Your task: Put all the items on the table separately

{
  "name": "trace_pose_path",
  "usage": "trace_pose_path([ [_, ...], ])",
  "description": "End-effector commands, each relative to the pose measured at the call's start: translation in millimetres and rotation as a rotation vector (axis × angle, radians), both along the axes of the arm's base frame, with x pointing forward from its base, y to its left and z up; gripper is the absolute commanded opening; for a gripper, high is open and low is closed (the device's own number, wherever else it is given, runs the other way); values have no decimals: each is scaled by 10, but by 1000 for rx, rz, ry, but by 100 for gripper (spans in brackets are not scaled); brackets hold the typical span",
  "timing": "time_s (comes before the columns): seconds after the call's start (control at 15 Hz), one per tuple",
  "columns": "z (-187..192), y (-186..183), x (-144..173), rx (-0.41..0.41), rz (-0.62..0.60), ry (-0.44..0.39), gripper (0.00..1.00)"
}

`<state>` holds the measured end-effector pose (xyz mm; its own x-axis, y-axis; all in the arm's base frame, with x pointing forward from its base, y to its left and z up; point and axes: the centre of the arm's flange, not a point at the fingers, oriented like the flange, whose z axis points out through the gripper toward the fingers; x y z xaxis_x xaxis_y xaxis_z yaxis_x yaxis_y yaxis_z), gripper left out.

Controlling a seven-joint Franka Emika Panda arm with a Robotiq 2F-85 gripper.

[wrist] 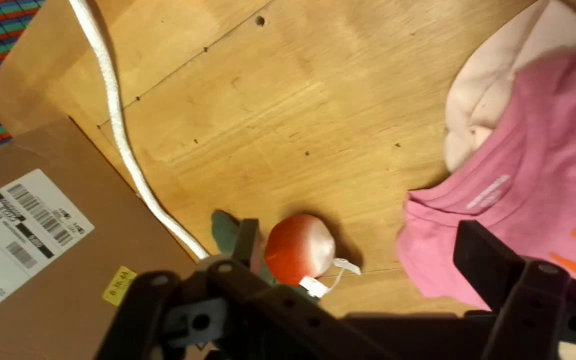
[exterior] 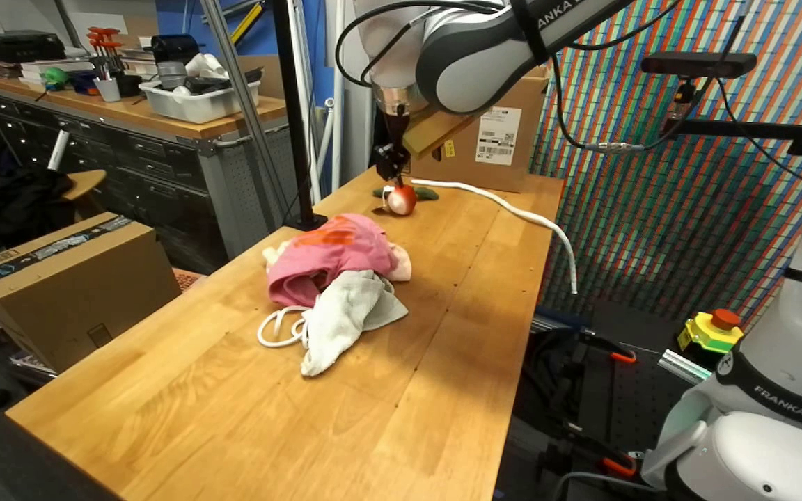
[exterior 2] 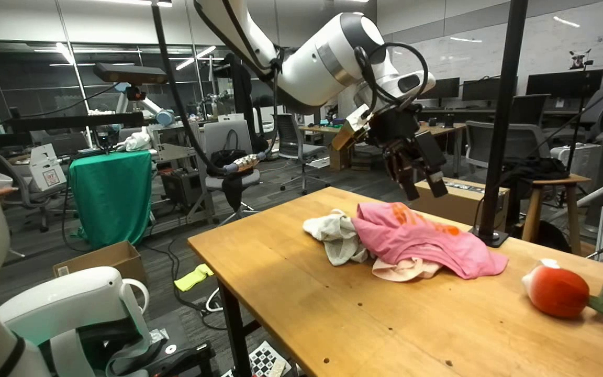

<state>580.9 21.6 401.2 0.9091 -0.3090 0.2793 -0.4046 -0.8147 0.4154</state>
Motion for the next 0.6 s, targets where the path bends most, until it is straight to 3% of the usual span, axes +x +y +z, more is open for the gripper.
trace_pose_path([
  [0.0, 103, 257, -51, 98, 130, 2, 100],
  [0.53, -189, 955, -143, 231, 297, 89, 100],
])
